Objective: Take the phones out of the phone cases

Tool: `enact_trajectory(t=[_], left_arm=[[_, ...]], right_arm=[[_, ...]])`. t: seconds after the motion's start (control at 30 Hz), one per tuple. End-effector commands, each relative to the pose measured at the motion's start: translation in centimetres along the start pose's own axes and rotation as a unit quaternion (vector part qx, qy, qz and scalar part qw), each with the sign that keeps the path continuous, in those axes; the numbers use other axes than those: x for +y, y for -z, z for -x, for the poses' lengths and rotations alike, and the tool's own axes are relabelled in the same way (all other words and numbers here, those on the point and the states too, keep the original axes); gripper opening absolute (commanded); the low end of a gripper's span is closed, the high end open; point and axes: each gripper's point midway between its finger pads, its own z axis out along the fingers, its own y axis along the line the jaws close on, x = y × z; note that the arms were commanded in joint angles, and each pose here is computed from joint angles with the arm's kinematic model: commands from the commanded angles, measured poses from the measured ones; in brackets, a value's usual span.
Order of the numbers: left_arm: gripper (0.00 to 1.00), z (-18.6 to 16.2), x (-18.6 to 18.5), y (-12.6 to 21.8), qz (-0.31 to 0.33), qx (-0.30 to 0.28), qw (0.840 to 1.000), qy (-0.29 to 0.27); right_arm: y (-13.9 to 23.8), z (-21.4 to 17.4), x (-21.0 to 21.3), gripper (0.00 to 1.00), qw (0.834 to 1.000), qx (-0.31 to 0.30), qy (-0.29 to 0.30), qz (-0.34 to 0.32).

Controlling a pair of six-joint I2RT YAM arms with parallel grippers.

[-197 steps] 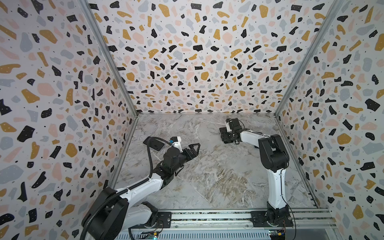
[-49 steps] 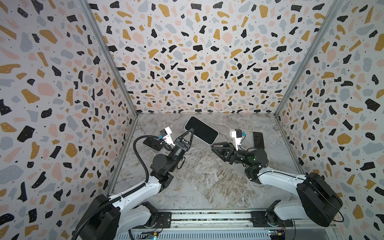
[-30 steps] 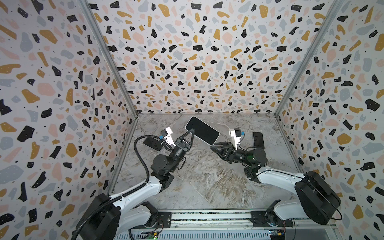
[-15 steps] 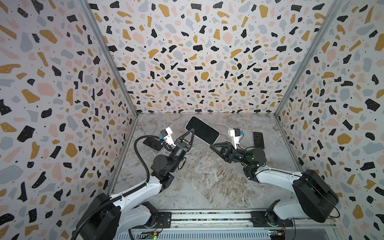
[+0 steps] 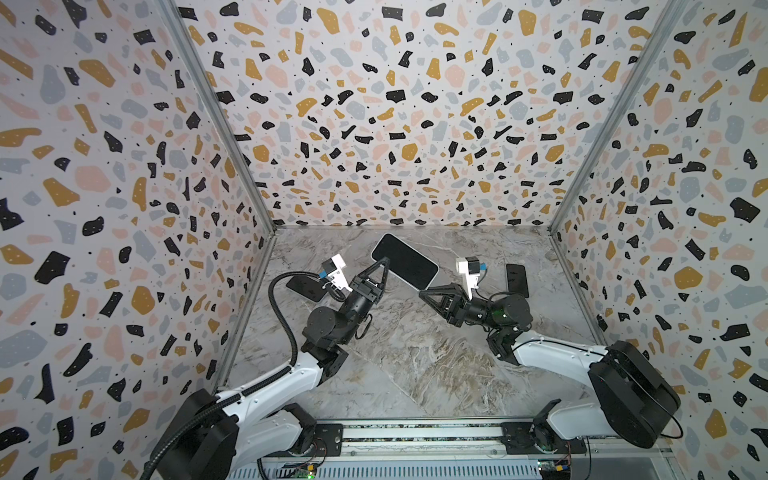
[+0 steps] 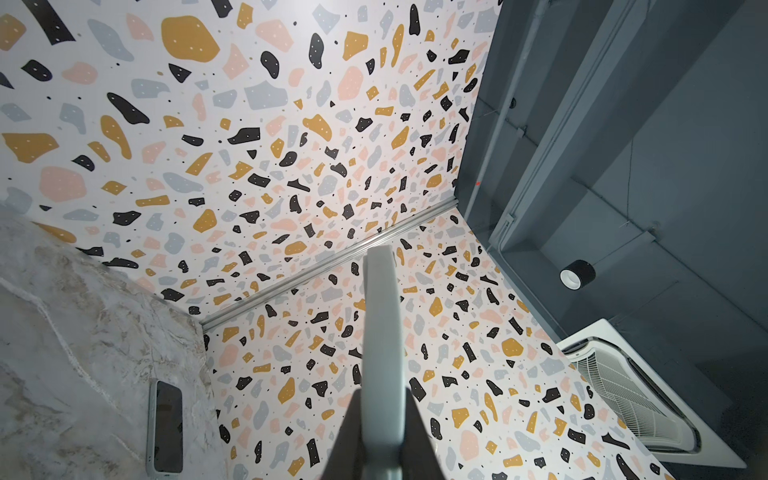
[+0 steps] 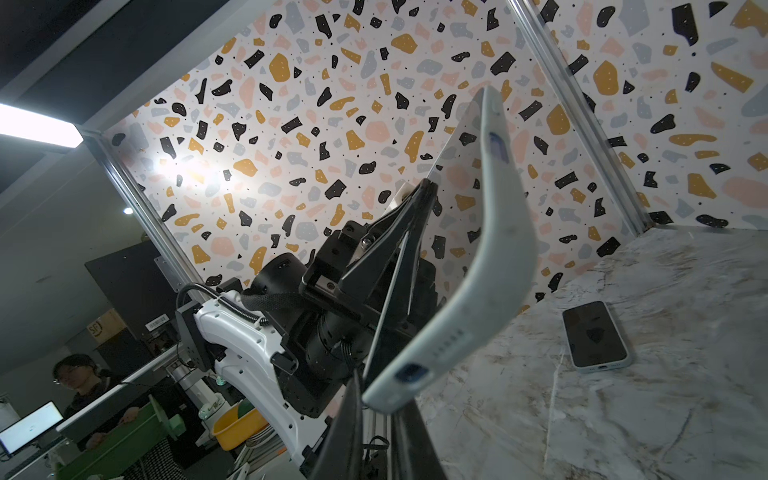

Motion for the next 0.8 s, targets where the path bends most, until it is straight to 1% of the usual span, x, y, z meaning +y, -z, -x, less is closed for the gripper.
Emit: enact_trajectory(t=[0.0, 0.3, 0.4, 0.53, 0.67, 0.77], left_arm=[[0.00, 0.3, -3.1, -0.9, -0.034, 0.005, 0.999, 0.011], [0.00, -0.4, -2.6, -1.5, -0.019, 0.028, 0.999, 0.019], [0.00, -0.7, -2.8, -1.5, -0.027, 0.033, 0.999, 0.021], [0.00, -1.2, -2.3, -1.9, -0.022, 0.045, 0.998, 0.025], [0.00, -1.8, -2.0, -2.3, -0.020, 0.061, 0.998, 0.029], [0.00, -2.3, -1.8, -2.4, -0.022, 0.072, 0.997, 0.028]], right_arm=[[0.0, 0.0, -0.2, 0.00, 0.998, 0.014, 0.056, -0.024], [0.7, -0.2, -2.4, 0.00, 0.986, 0.042, 0.120, -0.107], [0.9, 0.1, -2.8, 0.00, 0.981, 0.048, 0.135, -0.130], [1.0, 0.8, -2.6, 0.00, 0.978, 0.044, 0.149, -0.138], [1.4, 1.3, -3.0, 0.00, 0.972, 0.042, 0.161, -0.165], [1.6, 1.3, -2.9, 0.00, 0.972, 0.041, 0.162, -0.166]])
